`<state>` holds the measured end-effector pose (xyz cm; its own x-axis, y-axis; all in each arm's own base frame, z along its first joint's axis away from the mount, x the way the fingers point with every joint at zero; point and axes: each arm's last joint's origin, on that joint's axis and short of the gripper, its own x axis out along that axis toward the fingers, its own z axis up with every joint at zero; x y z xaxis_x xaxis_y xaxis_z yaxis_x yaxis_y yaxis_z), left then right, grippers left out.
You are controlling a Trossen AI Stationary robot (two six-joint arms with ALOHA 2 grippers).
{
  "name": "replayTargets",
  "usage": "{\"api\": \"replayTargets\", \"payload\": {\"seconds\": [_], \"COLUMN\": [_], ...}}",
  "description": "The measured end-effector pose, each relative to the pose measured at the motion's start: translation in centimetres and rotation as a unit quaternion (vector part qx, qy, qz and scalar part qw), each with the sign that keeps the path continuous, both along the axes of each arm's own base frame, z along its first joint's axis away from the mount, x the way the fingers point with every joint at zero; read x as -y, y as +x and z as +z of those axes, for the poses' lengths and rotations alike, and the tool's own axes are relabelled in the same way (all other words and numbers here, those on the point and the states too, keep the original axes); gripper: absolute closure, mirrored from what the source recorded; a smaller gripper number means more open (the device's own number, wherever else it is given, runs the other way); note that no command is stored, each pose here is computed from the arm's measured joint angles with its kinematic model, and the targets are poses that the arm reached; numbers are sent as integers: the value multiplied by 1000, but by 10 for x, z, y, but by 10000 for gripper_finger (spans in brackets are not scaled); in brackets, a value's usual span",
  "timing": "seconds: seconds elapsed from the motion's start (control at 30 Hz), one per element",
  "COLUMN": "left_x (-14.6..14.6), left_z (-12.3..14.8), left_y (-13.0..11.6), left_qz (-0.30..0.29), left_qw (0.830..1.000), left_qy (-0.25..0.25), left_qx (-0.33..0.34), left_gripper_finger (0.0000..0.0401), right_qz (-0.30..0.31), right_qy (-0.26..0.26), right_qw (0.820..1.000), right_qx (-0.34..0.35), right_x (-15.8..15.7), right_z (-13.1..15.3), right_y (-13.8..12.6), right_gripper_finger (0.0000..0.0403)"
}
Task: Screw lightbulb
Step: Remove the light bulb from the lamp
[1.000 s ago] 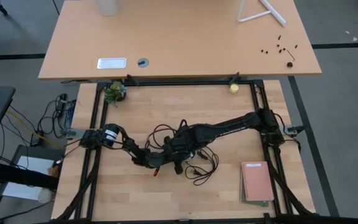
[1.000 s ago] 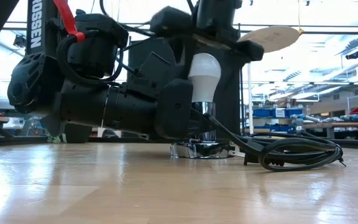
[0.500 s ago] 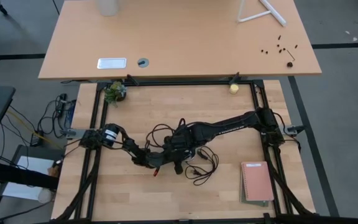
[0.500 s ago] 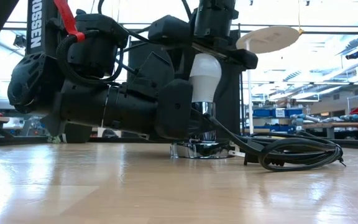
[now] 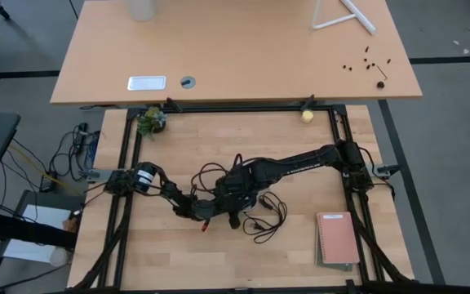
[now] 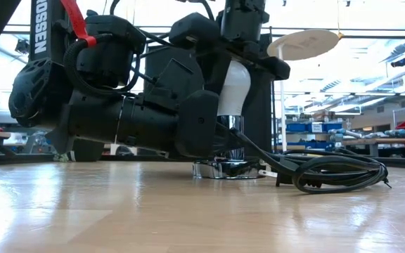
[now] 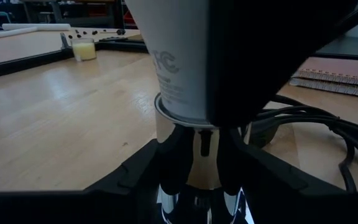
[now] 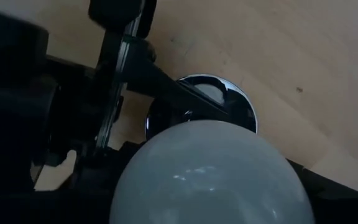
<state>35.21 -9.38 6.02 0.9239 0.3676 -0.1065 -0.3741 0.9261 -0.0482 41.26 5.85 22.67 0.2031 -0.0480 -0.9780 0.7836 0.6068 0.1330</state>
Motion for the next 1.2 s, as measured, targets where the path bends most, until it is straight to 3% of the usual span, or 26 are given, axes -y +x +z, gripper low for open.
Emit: {"api": "replayTargets", "payload": {"seconds": [0.27, 0.37, 0.47, 0.6, 0.73, 0.83, 0.93, 1.0, 1.07, 1.13, 1.2], "left_x": [0, 0, 0, 0, 0, 0, 0, 0, 0, 0, 0], "left_z": [0, 0, 0, 0, 0, 0, -1, -1, -1, 0, 0], "left_y": [0, 0, 0, 0, 0, 0, 0, 0, 0, 0, 0], "left_qz": [-1, -1, -2, -3, -3, -2, -2, -1, -1, -1, 1], "left_qw": [1000, 1000, 1000, 1000, 1000, 1000, 1000, 1000, 1000, 1000, 1000], "left_qy": [1, 1, 3, 4, 4, 4, 3, 3, 2, 0, -1], "left_qx": [-1, -2, -3, -3, -3, -4, -4, -4, -3, -1, -1], "left_gripper_finger": [208, 208, 208, 208, 208, 208, 208, 208, 208, 208, 208], "right_qz": [154, 234, 335, 486, 627, 705, 745, 752, 748, 729, 694], "right_qy": [-6, -10, -21, -53, -95, -120, -141, -148, -146, -142, -133], "right_qw": [988, 972, 942, 872, 773, 699, 651, 641, 646, 669, 706], "right_qx": [-7, -8, -6, -4, -10, -19, -35, -40, -39, -35, -32], "right_x": [2, 4, 3, 3, 3, 4, 5, 5, 5, 5, 4], "right_z": [0, 0, 0, 0, 0, 0, 0, 0, 0, 2, 4], "right_y": [0, 1, 1, 1, 0, 0, -1, -1, -1, 0, 0], "right_gripper_finger": [139, 149, 151, 140, 135, 138, 142, 141, 134, 122, 106]}}
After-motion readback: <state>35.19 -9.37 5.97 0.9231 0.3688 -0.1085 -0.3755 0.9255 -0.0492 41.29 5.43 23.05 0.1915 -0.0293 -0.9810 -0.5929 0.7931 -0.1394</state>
